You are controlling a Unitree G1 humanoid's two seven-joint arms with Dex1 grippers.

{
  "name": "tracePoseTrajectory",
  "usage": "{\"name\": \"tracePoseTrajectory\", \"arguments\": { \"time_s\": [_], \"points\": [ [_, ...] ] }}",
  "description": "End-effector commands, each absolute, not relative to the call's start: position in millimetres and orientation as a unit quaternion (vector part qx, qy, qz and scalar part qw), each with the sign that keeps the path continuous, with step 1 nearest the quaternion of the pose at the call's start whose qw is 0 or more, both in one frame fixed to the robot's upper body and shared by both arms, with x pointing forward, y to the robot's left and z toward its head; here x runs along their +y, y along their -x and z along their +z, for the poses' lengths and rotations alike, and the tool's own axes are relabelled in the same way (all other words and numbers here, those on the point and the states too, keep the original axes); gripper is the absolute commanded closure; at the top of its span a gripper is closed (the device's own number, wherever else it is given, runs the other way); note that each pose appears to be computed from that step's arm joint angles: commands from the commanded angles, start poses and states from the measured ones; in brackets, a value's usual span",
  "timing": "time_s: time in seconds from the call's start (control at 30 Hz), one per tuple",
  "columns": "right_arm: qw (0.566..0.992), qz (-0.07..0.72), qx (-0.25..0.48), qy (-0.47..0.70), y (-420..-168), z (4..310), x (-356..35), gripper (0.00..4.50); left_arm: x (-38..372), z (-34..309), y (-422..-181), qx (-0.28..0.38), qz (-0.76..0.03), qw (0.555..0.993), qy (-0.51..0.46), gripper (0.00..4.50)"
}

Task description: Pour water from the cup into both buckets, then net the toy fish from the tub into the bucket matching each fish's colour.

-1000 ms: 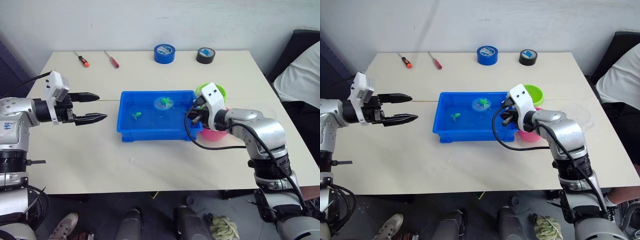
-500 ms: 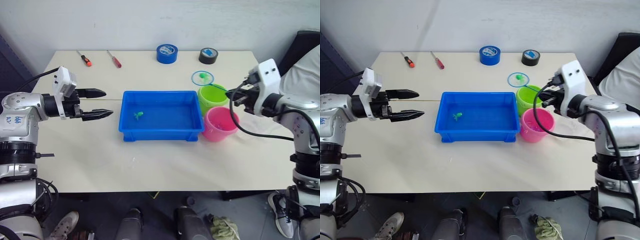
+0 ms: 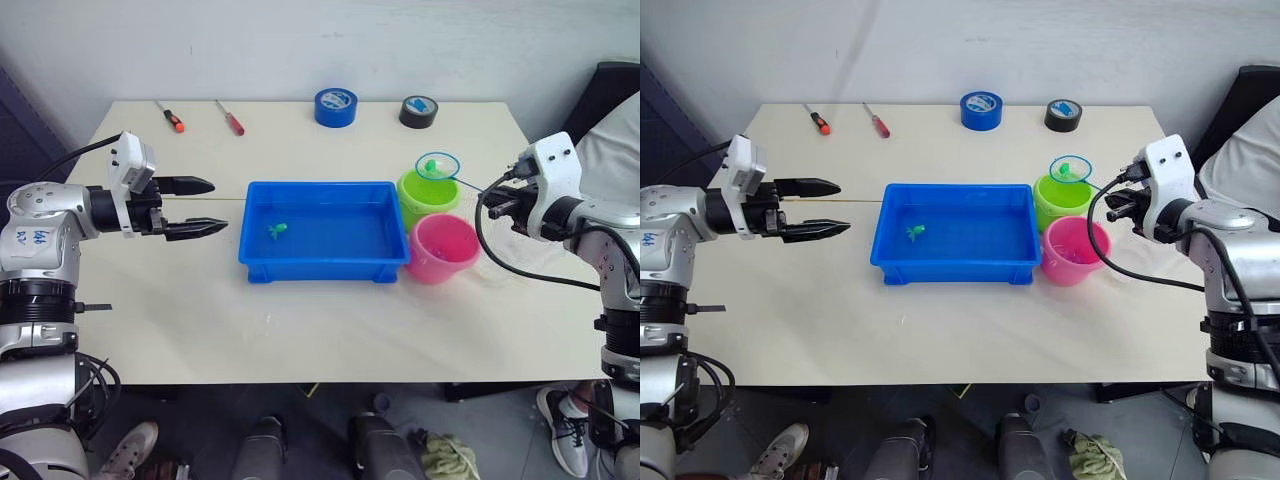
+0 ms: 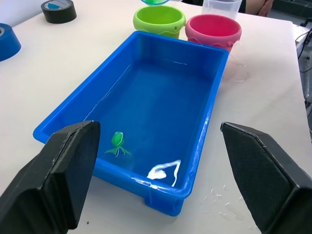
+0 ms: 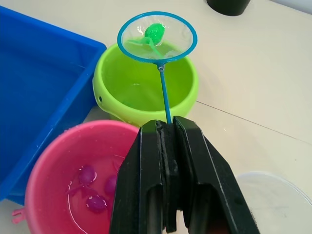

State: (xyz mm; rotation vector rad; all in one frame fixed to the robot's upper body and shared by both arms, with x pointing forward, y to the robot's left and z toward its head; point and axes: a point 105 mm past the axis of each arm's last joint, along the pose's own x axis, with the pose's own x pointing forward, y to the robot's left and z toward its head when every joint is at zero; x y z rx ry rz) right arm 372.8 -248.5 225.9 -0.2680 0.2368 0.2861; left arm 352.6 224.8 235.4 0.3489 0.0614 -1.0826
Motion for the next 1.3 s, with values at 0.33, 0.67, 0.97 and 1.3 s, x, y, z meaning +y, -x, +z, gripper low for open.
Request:
{"name": "tracePoseTrajectory", "arguments": {
  "time_s": [0.33,0.67,0.97,1.3],
  "points": [
    [0.891,0.092,0.069,0.440,-365.8,246.2,-258.4,4.50,226.3,244.7,-351.7,0.021,-0.511,0.841,-0.178,0.19],
    [0.750,0.094,0.014,0.654,-362.8,239.1,-238.8,4.50,224.4,244.5,-352.4,0.020,-0.514,0.839,-0.177,0.19],
    [0.620,0.039,-0.007,0.784,-370.9,232.9,-246.7,4.50,222.4,245.7,-353.1,0.016,-0.516,0.838,-0.177,0.19],
    [0.513,0.029,-0.037,0.857,-364.6,219.3,-247.9,4.50,222.6,245.7,-352.5,0.016,-0.515,0.838,-0.178,0.19]
  ]
}}
